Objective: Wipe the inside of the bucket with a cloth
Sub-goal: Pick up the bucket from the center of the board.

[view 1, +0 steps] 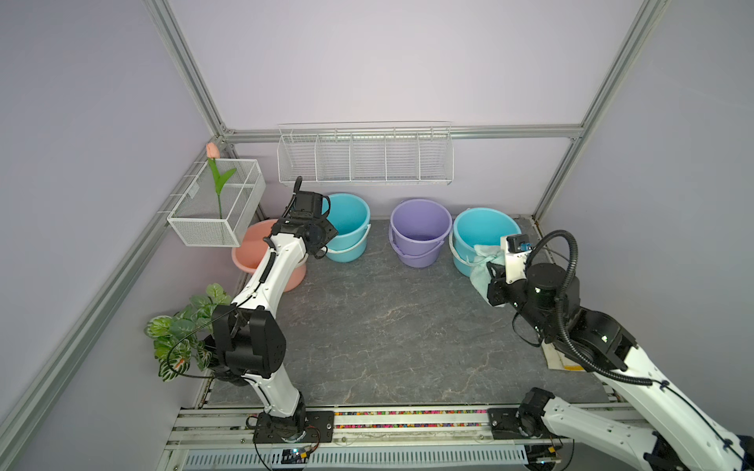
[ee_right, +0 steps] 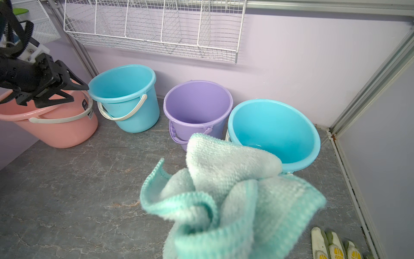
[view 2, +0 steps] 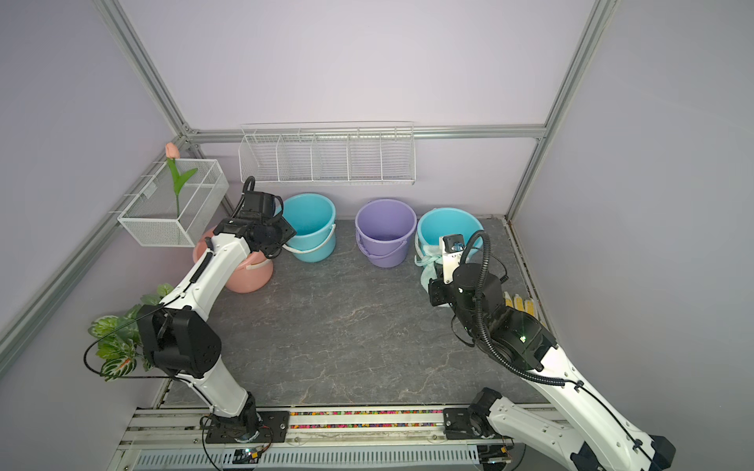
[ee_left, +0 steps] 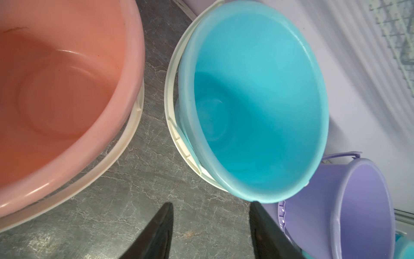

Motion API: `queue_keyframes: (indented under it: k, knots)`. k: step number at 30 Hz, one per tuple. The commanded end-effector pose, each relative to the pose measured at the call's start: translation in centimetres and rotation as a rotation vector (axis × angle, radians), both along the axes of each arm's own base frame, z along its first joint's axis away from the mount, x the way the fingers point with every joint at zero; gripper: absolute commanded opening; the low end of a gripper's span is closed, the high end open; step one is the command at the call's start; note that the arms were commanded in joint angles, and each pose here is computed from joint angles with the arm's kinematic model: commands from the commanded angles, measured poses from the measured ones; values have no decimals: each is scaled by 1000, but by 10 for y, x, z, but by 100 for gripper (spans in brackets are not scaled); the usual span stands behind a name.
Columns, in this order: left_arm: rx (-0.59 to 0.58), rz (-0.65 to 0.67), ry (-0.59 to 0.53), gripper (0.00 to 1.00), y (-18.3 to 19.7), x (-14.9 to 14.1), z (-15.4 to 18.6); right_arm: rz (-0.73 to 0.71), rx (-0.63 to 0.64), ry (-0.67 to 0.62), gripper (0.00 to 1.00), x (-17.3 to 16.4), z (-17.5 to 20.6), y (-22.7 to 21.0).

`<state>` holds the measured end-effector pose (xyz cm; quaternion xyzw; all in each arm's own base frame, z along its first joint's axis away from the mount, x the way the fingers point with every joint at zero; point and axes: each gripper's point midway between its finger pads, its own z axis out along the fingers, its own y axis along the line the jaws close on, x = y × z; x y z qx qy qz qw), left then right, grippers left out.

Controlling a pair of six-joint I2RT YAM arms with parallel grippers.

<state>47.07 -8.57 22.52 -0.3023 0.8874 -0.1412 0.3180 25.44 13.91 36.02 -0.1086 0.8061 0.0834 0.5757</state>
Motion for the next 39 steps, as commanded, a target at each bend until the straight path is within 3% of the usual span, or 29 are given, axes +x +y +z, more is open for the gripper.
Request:
queue_keyframes:
  k: [1,9,22,31,39]
  knots:
    - [-16,37,22,57,6,15,-13,-8,44,-29,7,-2,13,-3]
    - [-25,36,65,54,13,36,-36,-15,43,-29,7,-2,13,-6]
    - [-37,8,80,19,10,28,-41,-10,53,-27,7,-4,13,-6]
    - [-42,-47,87,5,6,-3,-36,2,61,-14,7,-7,9,-5]
    - [-15,-174,83,0,-8,-64,-19,47,79,10,7,-7,4,6]
